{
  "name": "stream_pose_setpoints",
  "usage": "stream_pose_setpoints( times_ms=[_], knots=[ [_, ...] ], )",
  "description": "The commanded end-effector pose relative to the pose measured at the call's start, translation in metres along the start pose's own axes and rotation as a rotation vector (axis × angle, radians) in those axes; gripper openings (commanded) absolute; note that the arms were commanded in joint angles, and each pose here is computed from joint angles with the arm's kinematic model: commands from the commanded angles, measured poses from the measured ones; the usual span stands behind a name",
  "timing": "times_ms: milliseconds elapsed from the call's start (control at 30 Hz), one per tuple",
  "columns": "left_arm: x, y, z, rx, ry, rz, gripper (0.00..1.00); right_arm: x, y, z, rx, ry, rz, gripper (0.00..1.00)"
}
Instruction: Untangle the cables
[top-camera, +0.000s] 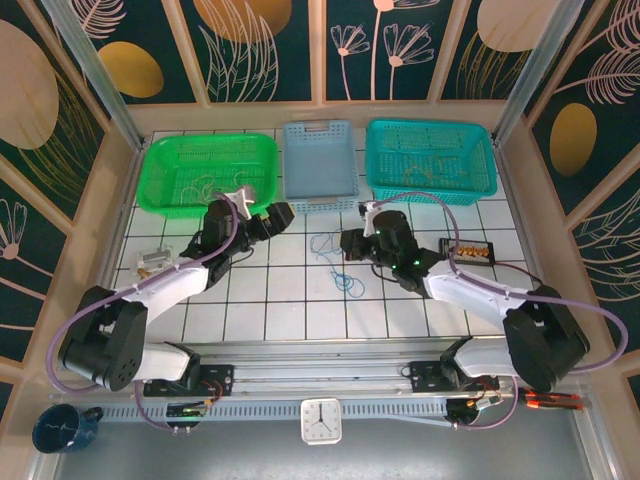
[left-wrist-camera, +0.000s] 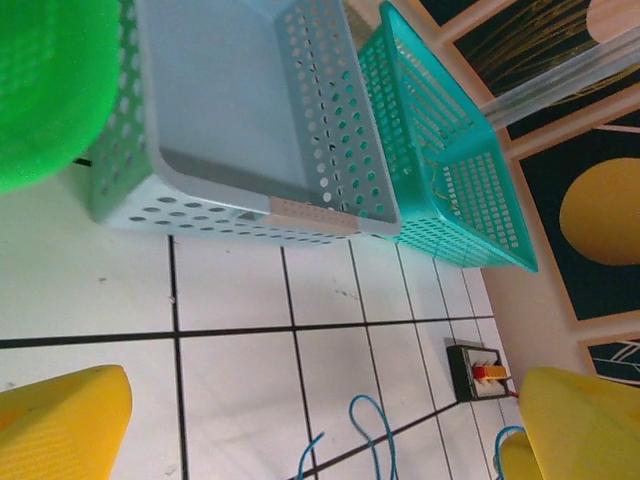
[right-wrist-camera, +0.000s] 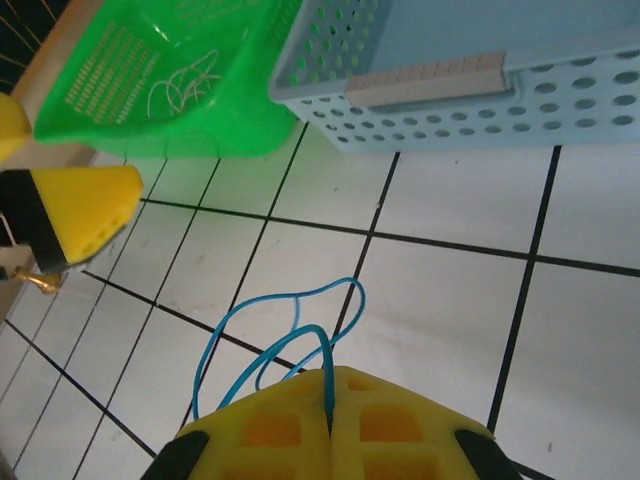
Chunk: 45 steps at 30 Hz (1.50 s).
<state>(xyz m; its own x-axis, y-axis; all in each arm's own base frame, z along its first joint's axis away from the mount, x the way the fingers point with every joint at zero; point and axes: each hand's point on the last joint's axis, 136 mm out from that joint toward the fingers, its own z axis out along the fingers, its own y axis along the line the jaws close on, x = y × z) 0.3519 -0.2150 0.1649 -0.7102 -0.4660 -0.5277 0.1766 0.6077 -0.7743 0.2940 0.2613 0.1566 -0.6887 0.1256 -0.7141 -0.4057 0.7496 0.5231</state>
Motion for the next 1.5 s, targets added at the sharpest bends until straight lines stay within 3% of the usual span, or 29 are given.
stream_pose_setpoints(
  times_ms=[0,400,933,1467],
  knots=[
    [0.007,-0.011,0.005,0.063,0.011,-0.017,0.99,-0.020,0.011,-0.014,-0.076,-0.067,0.023,0.00],
    [0.030,-0.016,0.011,0.130,0.059,-0.091,0.96,-0.056,0.024,-0.042,-0.128,-0.169,0.052,0.00],
    [0.014,-0.063,-0.005,0.373,0.018,-0.452,0.76,-0.104,0.056,-0.072,-0.277,-0.322,0.153,0.00],
    [0.012,-0.097,0.000,0.486,0.020,-0.522,0.57,-0.120,0.072,-0.079,-0.359,-0.364,0.185,0.00]
  ],
)
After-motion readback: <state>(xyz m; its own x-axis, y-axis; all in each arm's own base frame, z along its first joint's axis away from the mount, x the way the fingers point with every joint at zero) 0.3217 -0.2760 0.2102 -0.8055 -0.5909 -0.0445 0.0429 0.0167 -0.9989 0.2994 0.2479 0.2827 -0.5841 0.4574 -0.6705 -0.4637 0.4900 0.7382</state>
